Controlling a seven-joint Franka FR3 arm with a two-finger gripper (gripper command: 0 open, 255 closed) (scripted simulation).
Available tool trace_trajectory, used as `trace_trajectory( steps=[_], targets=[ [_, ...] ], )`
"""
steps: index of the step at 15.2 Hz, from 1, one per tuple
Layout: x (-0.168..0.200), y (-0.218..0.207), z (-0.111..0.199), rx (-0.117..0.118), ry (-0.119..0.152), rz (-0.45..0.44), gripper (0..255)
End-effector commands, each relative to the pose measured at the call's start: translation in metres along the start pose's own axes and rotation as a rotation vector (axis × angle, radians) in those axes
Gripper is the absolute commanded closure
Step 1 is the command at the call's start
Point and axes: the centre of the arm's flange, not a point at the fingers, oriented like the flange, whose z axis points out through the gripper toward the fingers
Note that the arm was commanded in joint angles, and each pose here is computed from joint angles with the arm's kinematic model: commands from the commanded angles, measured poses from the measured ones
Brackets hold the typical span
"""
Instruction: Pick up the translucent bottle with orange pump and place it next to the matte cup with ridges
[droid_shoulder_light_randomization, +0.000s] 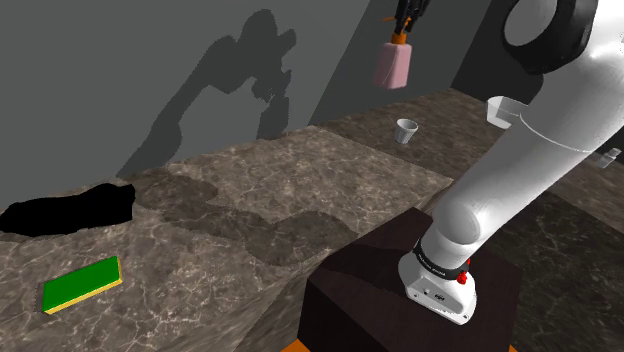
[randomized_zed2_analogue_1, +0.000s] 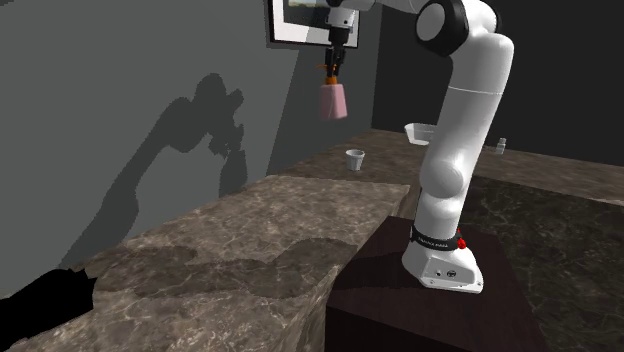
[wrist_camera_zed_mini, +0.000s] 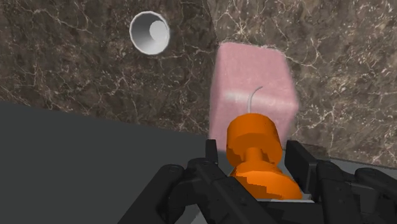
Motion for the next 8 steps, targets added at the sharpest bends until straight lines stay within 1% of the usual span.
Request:
trace_trajectory(
  steps=[1,2,8],
  targets=[
    [-0.002,0.025,0.002,0.0,0.0,-0.003,255],
    [-0.003,0.043,0.003,0.0,0.0,-0.003,255],
    [-0.008,0.041,0.034,0.0,0.0,-0.003,255]
  ],
)
